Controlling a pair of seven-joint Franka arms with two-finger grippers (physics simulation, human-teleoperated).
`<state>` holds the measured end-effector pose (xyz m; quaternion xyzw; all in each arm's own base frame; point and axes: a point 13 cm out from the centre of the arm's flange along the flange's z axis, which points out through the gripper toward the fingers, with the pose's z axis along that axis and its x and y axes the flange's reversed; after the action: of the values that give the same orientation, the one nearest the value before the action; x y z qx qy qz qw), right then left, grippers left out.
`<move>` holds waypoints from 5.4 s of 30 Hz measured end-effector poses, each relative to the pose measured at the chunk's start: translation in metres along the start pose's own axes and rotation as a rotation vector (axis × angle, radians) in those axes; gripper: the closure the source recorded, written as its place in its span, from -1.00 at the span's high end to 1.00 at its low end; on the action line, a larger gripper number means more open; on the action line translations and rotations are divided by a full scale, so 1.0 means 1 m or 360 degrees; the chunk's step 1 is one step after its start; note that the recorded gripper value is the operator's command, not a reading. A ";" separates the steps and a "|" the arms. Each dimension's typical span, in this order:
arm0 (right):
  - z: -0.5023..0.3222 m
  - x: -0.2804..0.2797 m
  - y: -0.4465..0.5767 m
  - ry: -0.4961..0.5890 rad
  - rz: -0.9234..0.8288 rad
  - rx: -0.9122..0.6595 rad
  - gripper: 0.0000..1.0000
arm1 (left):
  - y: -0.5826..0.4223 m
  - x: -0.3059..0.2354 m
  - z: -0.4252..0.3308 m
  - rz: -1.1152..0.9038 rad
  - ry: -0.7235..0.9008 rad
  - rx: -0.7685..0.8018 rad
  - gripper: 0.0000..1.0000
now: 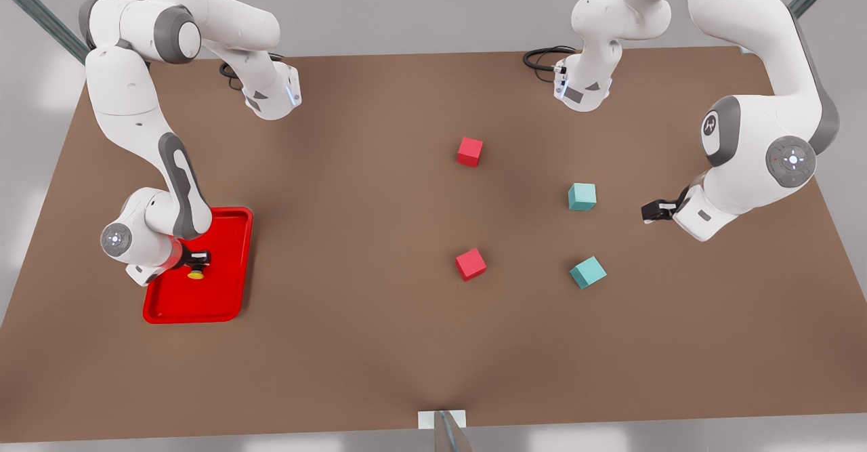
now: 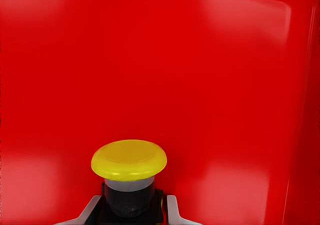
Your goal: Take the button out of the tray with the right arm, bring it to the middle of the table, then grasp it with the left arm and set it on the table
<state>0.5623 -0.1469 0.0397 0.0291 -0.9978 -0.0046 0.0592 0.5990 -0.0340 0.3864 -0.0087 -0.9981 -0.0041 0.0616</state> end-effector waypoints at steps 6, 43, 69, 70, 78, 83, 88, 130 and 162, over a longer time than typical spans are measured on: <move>-0.001 -0.001 0.003 0.0001 -0.0008 0.0001 -0.01 | 0.001 0.000 0.000 -0.0002 -0.0003 0.0002 1.00; -0.072 0.072 0.756 -0.0023 -0.0118 -0.0340 -0.10 | 0.001 -0.006 0.010 -0.0006 0.0006 0.0003 1.00; -0.345 -0.057 0.462 -0.0179 0.0681 -0.0437 1.00 | -0.023 -0.007 0.015 0.0045 0.0013 -0.0005 1.00; -0.387 -0.051 0.381 -0.0218 0.0744 -0.0376 1.00 | -0.073 -0.001 0.017 0.0144 0.0021 -0.0023 1.00; -0.475 0.044 0.188 -0.0211 0.0609 0.0132 1.00 | -0.439 0.112 0.257 0.0437 0.0201 -0.0125 1.00; -0.473 0.051 0.228 -0.0139 0.0303 0.0238 1.00 | -0.446 0.059 0.245 0.0017 0.0007 0.0027 1.00; -0.466 0.045 0.193 -0.0077 0.0254 0.0293 1.00 | -0.411 0.084 0.315 -0.0026 0.0012 -0.0151 1.00; -0.425 0.034 0.147 0.0153 0.0085 0.0176 1.00 | -0.414 0.080 0.349 0.0067 -0.0232 0.0094 0.47; -0.421 0.033 0.150 0.0168 0.0051 0.0171 1.00 | -0.409 0.079 0.355 0.0124 -0.0200 0.0067 -0.05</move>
<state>0.5708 -0.0019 0.4633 0.0166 -0.9924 0.0515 0.1101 0.4701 -0.4386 0.0408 -0.0465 -0.9987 0.0198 -0.0008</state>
